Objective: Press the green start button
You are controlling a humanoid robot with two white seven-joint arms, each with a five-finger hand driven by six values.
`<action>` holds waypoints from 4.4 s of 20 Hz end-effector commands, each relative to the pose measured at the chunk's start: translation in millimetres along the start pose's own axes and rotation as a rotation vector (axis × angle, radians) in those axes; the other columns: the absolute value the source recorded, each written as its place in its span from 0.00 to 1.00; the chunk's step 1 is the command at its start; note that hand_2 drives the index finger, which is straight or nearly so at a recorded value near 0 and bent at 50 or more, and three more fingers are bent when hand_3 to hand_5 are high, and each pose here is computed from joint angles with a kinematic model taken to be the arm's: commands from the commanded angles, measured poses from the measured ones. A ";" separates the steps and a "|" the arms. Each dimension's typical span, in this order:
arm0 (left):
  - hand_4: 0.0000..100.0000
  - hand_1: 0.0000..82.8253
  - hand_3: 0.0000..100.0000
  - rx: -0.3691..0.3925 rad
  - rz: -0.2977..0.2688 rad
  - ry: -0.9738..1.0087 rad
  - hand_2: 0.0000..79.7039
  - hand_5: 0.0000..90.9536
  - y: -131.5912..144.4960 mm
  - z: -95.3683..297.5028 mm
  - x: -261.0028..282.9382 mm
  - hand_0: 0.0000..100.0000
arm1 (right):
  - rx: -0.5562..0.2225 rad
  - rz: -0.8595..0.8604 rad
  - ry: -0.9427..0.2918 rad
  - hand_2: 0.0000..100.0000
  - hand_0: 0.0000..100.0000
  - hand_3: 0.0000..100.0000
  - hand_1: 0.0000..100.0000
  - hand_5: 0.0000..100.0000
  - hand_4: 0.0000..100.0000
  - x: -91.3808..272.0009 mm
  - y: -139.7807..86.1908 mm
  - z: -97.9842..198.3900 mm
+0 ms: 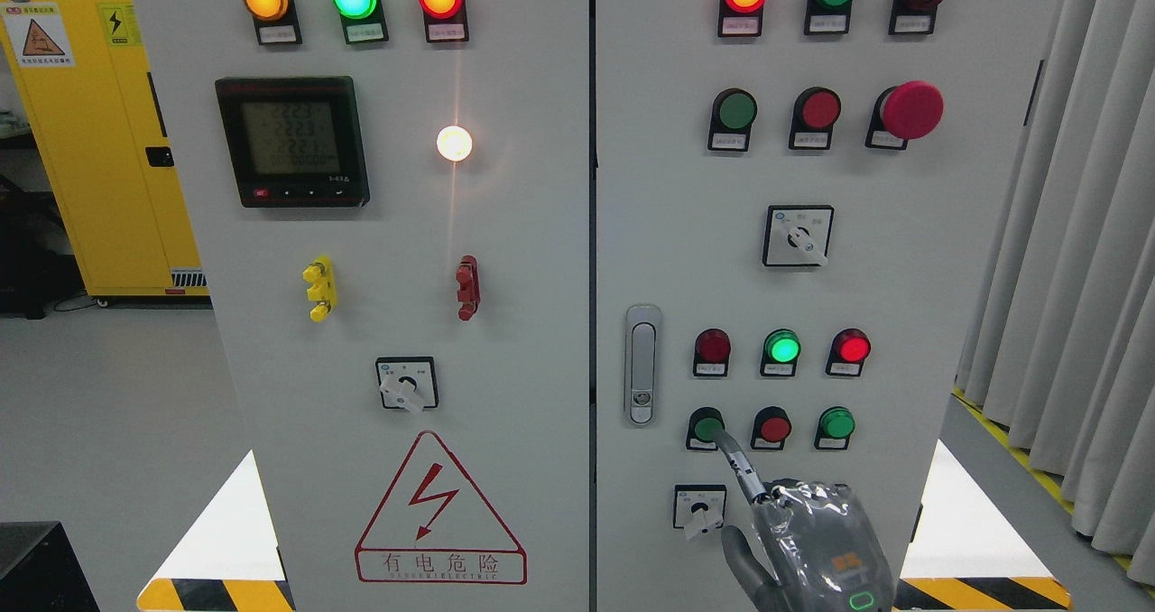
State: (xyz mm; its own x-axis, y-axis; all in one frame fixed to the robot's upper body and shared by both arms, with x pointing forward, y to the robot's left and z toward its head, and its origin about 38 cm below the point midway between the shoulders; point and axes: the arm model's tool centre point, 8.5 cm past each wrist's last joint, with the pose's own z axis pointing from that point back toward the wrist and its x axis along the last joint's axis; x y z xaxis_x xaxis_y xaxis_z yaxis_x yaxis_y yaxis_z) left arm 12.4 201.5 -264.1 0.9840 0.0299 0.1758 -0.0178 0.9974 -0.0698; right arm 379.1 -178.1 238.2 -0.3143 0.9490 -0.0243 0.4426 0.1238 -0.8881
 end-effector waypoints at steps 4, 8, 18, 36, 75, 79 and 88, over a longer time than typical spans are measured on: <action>0.00 0.67 0.00 0.000 0.000 -0.001 0.00 0.00 0.0 0.0 0.2 0.12 | 0.045 -0.048 -0.001 0.00 0.55 0.94 0.85 0.96 0.94 7.9 21.5 -8.0; 0.00 0.67 0.00 0.000 0.000 -0.001 0.00 0.00 0.0 0.0 0.2 0.12 | 0.034 -0.047 0.001 0.00 0.55 0.94 0.84 0.96 0.94 5.8 18.5 -12.2; 0.00 0.67 0.00 0.000 0.000 -0.001 0.00 0.00 0.0 0.0 0.2 0.12 | 0.049 -0.078 0.006 0.00 0.55 0.94 0.84 0.96 0.94 4.4 24.7 -14.7; 0.00 0.67 0.00 0.000 0.000 -0.001 0.00 0.00 0.0 0.0 0.2 0.12 | 0.086 -0.158 0.048 0.00 0.58 0.94 0.83 0.96 0.94 -1.5 31.7 -17.3; 0.00 0.67 0.00 0.000 0.000 -0.001 0.00 0.00 0.0 0.0 0.2 0.12 | -0.214 -1.042 -0.042 0.06 0.53 0.37 0.74 0.38 0.41 24.1 -25.7 3.4; 0.00 0.67 0.00 0.000 0.000 -0.001 0.00 0.00 0.0 0.0 0.2 0.12 | -0.191 -1.255 -0.027 0.00 0.53 0.17 0.68 0.21 0.22 24.3 -17.6 17.8; 0.00 0.67 0.00 0.000 0.000 -0.001 0.00 0.00 0.0 0.0 0.2 0.12 | -0.146 -1.413 -0.010 0.00 0.41 0.02 0.53 0.07 0.08 32.1 -4.6 36.6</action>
State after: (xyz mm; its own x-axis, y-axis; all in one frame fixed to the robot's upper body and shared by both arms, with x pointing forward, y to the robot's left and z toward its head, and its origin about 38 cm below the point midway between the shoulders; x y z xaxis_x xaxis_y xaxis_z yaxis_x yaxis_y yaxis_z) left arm 12.5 201.5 -264.1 0.9839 0.0299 0.1759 -0.0178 0.9974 -0.0697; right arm 344.5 -169.1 223.3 -0.5728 0.1443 0.8069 -0.0894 0.9675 -0.2365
